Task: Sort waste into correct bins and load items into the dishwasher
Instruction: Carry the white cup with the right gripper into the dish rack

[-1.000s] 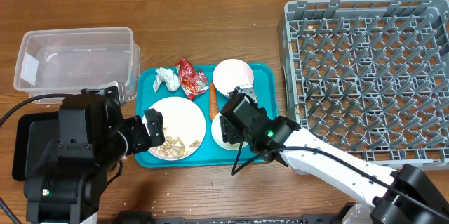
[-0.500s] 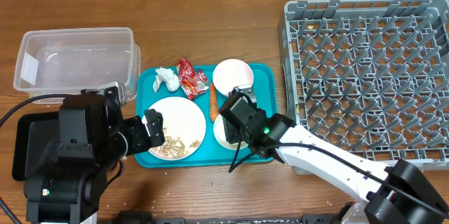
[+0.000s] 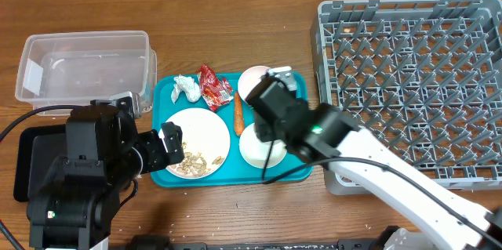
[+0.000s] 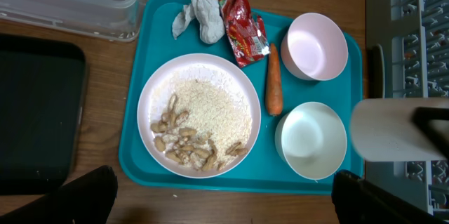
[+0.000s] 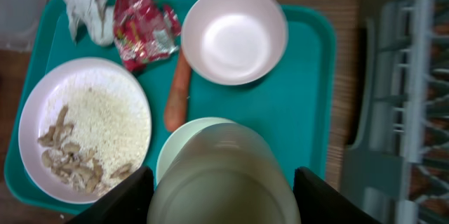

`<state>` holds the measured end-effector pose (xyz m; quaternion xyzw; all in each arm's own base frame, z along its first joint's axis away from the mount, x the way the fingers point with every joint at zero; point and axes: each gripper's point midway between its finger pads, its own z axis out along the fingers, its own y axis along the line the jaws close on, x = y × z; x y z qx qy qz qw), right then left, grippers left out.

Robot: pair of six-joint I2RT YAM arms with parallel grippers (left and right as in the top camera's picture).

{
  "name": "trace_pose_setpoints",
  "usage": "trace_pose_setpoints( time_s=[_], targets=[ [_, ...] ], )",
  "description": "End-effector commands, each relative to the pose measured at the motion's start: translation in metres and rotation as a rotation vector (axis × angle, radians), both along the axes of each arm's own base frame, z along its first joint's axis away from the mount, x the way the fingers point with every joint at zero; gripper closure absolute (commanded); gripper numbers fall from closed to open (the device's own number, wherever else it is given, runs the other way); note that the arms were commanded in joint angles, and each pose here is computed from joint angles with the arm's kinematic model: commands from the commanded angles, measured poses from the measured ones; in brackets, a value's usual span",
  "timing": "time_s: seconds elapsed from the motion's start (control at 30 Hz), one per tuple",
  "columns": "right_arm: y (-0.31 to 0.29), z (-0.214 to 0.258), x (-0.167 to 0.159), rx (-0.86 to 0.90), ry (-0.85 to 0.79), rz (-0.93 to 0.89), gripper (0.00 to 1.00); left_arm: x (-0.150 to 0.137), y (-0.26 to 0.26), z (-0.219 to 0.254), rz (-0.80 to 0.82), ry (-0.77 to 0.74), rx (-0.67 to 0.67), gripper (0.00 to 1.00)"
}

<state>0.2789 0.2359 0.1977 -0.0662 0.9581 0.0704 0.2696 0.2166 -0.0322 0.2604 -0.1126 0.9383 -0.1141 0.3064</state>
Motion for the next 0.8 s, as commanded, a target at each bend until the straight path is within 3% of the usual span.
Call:
trace_pose_setpoints(
  time_s=[0.0, 0.23, 0.47, 0.63, 0.77],
  targets=[
    [-0.042, 0.040, 0.013, 0.046, -0.078, -0.125, 0.54, 0.002, 0.003, 0.008, 0.024, -0.021, 0.002, 0.00],
    [-0.151, 0.055, 0.022, 0.018, -0.066, -0.414, 0.54, 0.003, 0.003, 0.008, 0.024, -0.022, 0.002, 0.00],
    [-0.224, 0.028, 0.026, -0.052, 0.032, -0.587, 0.53, 0.003, 0.003, 0.008, 0.024, -0.022, 0.002, 0.00],
    [-0.209, 0.010, 0.046, 0.051, 0.084, -0.453, 0.53, 0.003, 0.003, 0.008, 0.024, -0.022, 0.002, 0.00],
    [-0.204, -0.001, 0.057, 0.063, 0.101, -0.445, 0.53, 0.003, 0.003, 0.008, 0.023, -0.022, 0.002, 0.00]
  ],
)
